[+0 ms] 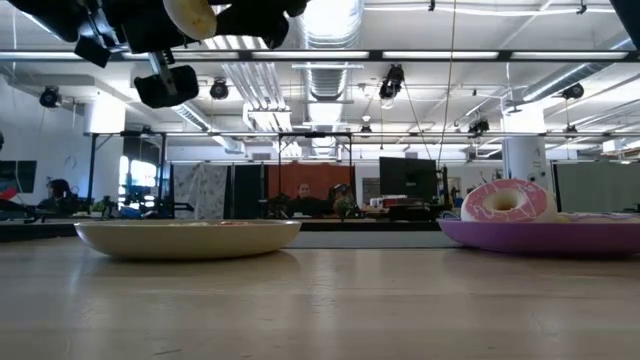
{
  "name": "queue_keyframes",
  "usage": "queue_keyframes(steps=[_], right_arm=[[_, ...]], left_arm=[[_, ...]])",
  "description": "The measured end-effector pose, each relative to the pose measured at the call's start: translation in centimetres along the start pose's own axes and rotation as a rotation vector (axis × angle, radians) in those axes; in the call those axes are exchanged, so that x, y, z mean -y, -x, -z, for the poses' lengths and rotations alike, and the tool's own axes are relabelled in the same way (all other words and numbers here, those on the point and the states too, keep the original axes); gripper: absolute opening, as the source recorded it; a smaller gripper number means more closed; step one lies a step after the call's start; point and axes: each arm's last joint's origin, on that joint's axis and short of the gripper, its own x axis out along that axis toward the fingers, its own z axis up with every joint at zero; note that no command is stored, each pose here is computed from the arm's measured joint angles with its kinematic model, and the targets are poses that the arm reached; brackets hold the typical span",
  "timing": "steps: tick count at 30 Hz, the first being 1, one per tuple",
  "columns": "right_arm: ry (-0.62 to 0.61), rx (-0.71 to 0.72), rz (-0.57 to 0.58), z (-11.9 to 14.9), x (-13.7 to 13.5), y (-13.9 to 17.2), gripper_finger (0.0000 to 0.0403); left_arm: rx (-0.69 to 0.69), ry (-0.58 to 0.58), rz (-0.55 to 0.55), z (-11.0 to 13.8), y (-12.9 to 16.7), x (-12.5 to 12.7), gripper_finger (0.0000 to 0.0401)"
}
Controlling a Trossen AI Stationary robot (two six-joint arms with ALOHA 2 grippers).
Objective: Pick & Place donuts
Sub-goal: Put the small yellow donut on the white plate
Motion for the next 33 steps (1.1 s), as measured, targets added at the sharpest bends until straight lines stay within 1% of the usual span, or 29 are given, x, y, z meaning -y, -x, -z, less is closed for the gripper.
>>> queue_keyframes(steps=[2,6,11,15,23,24,26,29,33], right_arm=[[-0.020,-0.007,-0.023,0.3,0.0,-0.4,0.0230],[-0.053,-0.024,-0.031,0.6,0.1,-0.7,0.0221],[-0.056,-0.024,-0.034,0.6,0.0,-0.7,0.0195],[-0.056,-0.023,-0.034,0.6,0.1,-0.7,0.0150],[-0.077,-0.042,-0.051,0.8,0.0,-0.7,0.0029],[-0.086,-0.048,-0.052,0.8,0.0,-0.7,0.0019],[-0.099,-0.058,-0.054,0.9,0.0,-0.7,0.0014],[-0.144,-0.086,-0.052,1.2,0.0,-0.6,0.0014],[-0.226,-0.136,-0.054,1.7,0.2,-0.6,0.0013]], left_arm=[[-0.004,-0.008,0.000,-0.2,-0.2,0.0,0.0000],[-0.002,-0.028,0.001,-0.5,-0.3,0.1,0.0000],[-0.019,-0.008,-0.031,-0.2,-0.3,-0.2,0.0000],[0.003,-0.006,-0.102,-0.1,-0.3,-0.6,0.0000],[0.023,-0.014,-0.123,-0.1,-0.2,-0.7,0.0000],[0.026,-0.015,-0.125,-0.1,-0.2,-0.6,0.0000],[0.042,-0.009,-0.140,-0.2,-0.1,-0.6,0.0000],[0.089,0.024,-0.206,-0.1,0.0,-0.8,0.0000],[0.181,0.071,-0.391,0.2,0.7,-1.3,0.0011]])
